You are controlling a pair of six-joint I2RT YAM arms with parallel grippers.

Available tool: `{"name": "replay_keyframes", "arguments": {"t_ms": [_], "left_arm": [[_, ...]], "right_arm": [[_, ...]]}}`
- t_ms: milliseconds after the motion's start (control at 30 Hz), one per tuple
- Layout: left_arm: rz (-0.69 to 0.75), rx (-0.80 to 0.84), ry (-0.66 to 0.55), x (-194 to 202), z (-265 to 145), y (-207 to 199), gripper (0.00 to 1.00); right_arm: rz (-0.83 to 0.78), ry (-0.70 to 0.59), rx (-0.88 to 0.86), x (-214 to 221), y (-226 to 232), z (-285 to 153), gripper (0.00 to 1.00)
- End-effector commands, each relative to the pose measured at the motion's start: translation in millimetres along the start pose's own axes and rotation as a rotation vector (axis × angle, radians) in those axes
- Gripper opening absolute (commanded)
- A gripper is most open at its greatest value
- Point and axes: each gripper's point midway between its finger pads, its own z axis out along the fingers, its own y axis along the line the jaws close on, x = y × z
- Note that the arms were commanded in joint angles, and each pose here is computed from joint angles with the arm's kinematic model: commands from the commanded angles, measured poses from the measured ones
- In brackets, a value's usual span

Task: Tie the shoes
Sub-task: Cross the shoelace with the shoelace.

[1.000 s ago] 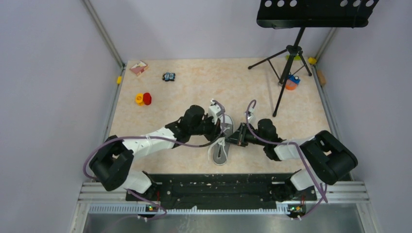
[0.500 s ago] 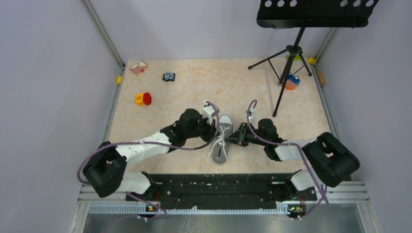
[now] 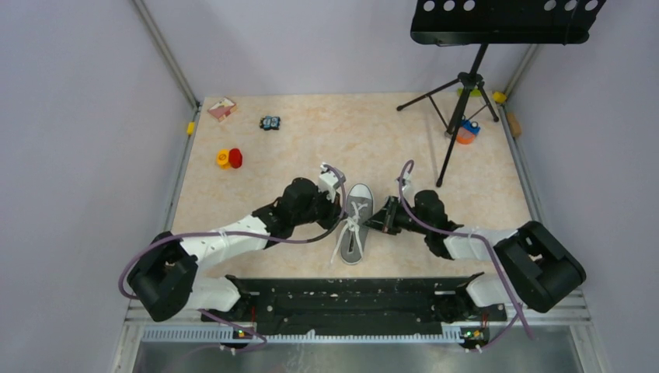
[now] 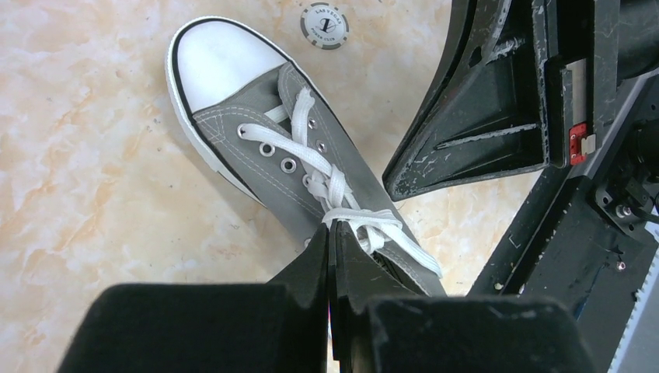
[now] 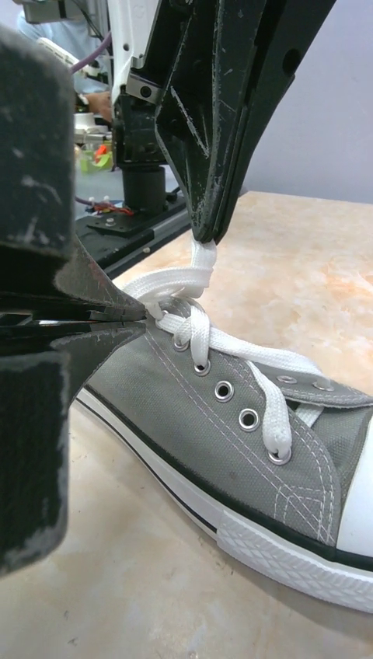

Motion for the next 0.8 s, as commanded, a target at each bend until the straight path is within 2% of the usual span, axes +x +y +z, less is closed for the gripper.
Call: {"name": "replay_keyframes", "arguments": {"t_ms": [0, 100, 233, 333, 567, 767], "left_arm": [[-0.009, 0.010, -0.048, -10.6, -7.6, -3.7, 0.00], [-0.012, 0.021, -0.055, -12.3, -7.3, -5.7, 0.00], [-0.013, 0.038, -0.059, -15.9, -5.7, -9.2, 0.00], [-0.009, 0.057, -0.059, -18.4, -4.8, -12.8, 0.00], [-0.002, 0.109, -0.058, -23.2, -4.2, -22.6, 0.00], [0.006, 0.166, -0.032, -17.1, -4.9, -31.3, 0.00]], "right_arm": [[-0.071, -0.031, -0.064, -16.3, 24.9, 1.9, 0.00], [-0.076, 0.001, -0.094, -13.4, 30.2, 4.2, 0.00], [-0.079, 0.016, -0.101, -13.4, 31.0, 7.3, 0.13], [-0.088, 0.034, -0.105, -13.2, 32.8, 9.9, 0.19], [-0.089, 0.033, -0.046, -15.5, 21.6, 15.0, 0.19], [-0.069, 0.029, 0.007, -16.7, 11.3, 18.1, 0.15]]}}
